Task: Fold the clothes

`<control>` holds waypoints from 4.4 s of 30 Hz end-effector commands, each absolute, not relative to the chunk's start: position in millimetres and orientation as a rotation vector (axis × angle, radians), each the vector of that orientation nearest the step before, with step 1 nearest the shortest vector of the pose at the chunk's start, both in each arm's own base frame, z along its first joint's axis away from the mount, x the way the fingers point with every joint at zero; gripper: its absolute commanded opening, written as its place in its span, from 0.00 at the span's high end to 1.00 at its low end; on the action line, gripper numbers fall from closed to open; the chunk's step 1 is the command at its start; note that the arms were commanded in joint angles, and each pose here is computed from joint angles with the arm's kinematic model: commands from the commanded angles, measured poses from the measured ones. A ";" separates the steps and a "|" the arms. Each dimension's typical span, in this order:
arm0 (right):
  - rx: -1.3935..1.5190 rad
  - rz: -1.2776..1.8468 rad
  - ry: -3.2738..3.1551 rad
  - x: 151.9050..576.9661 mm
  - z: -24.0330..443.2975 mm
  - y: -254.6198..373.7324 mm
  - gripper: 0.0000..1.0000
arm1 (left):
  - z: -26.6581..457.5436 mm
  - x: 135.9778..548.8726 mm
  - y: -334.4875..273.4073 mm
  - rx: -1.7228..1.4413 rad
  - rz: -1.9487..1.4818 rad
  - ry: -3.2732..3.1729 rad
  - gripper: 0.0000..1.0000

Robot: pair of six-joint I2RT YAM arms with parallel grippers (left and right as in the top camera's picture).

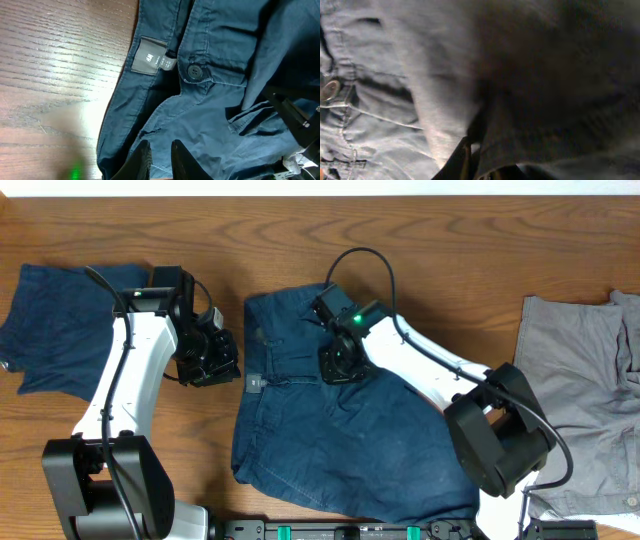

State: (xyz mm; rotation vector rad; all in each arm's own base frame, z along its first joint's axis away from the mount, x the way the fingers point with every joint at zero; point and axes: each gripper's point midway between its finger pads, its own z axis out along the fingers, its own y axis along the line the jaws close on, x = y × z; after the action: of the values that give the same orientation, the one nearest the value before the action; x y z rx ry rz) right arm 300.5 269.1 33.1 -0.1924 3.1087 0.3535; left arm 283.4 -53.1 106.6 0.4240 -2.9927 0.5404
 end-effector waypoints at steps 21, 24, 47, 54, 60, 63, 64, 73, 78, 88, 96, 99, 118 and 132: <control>-0.054 -0.137 2.455 508.1 182.9 105.5 0.99 | 104.1 281.4 -50.9 0.427 0.525 -2.986 0.83; 0.027 -0.160 2.350 533.7 200.4 74.4 0.51 | 104.2 280.6 -50.9 0.428 0.524 -2.983 0.83; 0.020 0.145 2.986 398.0 72.5 110.2 0.36 | 104.0 284.0 -50.7 0.426 0.529 -2.997 0.78; 0.323 -0.233 2.925 388.5 45.7 70.0 0.77 | 104.0 285.1 -50.8 0.425 0.531 -3.002 0.78; 0.746 -0.545 2.837 361.3 60.3 10.3 0.99 | 104.0 285.1 -50.8 0.425 0.531 -3.002 0.77; 0.836 -0.570 2.842 351.6 65.4 -7.6 0.98 | 104.0 285.8 -50.7 0.425 0.531 -3.004 0.77; 0.853 -0.580 2.854 347.5 65.8 -11.9 0.94 | 104.0 286.0 -50.7 0.425 0.532 -3.005 0.77; 0.846 -0.456 3.052 319.9 65.2 -11.3 0.56 | 103.9 291.5 -50.8 0.421 0.540 -3.028 0.76; 0.394 0.029 3.196 323.8 76.9 41.9 0.54 | 103.9 300.4 -56.7 0.375 0.554 -3.071 0.67; 0.223 0.180 3.181 305.3 114.1 57.1 0.44 | 75.7 308.6 -93.5 0.171 0.559 -3.091 0.51; 0.223 0.179 3.188 303.7 113.8 57.2 0.44 | 27.2 296.2 -101.5 0.187 0.530 -2.922 0.55; 0.226 0.175 3.199 300.9 113.9 56.7 0.45 | 19.5 292.1 -109.6 0.194 0.584 -2.865 0.60; 0.425 0.080 2.992 348.9 112.6 25.9 0.38 | 85.8 367.6 -74.0 0.523 0.989 -2.954 0.94; 0.353 0.101 2.929 398.6 69.9 21.4 0.99 | 70.9 378.9 -43.4 0.657 0.747 -3.059 0.94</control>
State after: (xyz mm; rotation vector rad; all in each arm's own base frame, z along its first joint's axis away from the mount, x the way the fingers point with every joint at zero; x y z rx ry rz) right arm 400.6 26.0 95.3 0.3587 2.8626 0.1256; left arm 376.9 -60.1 74.5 0.5659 -3.0191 0.8995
